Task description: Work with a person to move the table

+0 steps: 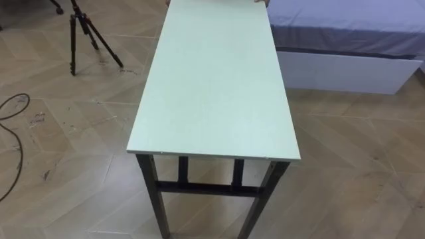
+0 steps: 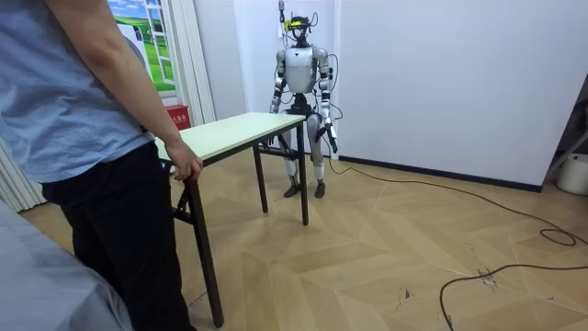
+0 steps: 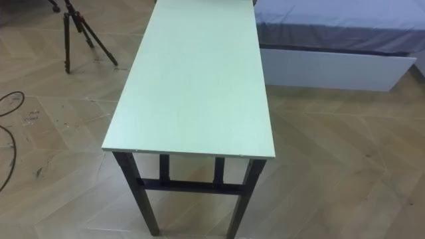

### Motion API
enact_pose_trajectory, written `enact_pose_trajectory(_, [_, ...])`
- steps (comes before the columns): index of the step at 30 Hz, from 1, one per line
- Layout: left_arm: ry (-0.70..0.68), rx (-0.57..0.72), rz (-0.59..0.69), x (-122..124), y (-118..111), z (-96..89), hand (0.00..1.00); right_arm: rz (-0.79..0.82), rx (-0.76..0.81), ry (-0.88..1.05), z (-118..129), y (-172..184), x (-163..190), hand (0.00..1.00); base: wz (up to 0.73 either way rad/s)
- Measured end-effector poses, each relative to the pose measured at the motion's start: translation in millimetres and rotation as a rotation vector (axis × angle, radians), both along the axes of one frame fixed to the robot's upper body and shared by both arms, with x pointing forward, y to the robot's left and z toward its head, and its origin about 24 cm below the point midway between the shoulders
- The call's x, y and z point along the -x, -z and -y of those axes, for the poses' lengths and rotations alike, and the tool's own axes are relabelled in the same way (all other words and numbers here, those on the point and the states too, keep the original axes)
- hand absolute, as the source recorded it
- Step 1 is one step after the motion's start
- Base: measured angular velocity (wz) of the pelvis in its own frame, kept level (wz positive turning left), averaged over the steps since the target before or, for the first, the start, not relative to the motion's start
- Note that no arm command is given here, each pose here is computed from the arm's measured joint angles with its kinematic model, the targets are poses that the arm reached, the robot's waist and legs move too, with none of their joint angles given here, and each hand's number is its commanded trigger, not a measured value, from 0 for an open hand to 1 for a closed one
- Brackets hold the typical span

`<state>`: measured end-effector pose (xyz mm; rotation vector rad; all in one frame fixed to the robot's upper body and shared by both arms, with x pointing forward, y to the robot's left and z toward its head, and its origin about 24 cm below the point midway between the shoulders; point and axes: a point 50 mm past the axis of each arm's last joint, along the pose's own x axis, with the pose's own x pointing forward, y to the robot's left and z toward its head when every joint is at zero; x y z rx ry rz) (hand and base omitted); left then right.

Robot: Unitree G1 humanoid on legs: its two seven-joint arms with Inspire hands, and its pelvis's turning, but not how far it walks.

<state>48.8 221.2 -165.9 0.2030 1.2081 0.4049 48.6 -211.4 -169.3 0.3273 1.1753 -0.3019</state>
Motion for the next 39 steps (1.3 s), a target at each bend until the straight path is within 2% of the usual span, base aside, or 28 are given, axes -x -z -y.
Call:
enact_pose_trajectory(7, [-0.028, 0.018, -0.026, 10, 1, -0.1, 0.00, -0.002, -0.028, -0.014, -2, 1, 2, 0.00, 0.00])
enact_pose_trajectory(14, [-0.216, 0.150, -0.008, 18, 4, 2.4, 0.00, -0.007, -0.093, -0.006, -5, 1, 4, 0.00, 0.00])
enact_pose_trajectory(20, [-0.249, 0.271, 0.057, 7, 4, 5.6, 0.00, 0.047, -0.147, -0.015, -7, -1, -6, 0.00, -0.01])
enact_pose_trajectory(25, [-0.290, 0.392, 0.203, -17, -3, 8.1, 0.00, 0.181, -0.210, 0.009, -9, -9, -30, 0.00, 0.01])
enact_pose_trajectory(32, [-0.390, 0.544, 0.323, -32, -9, 17.1, 0.00, 0.331, -0.270, -0.021, -14, -24, -55, 0.00, 0.00])
enact_pose_trajectory(39, [-0.304, 0.667, 0.425, -52, -23, 27.1, 0.00, 0.519, -0.357, -0.035, -22, -49, -82, 0.00, 0.00])
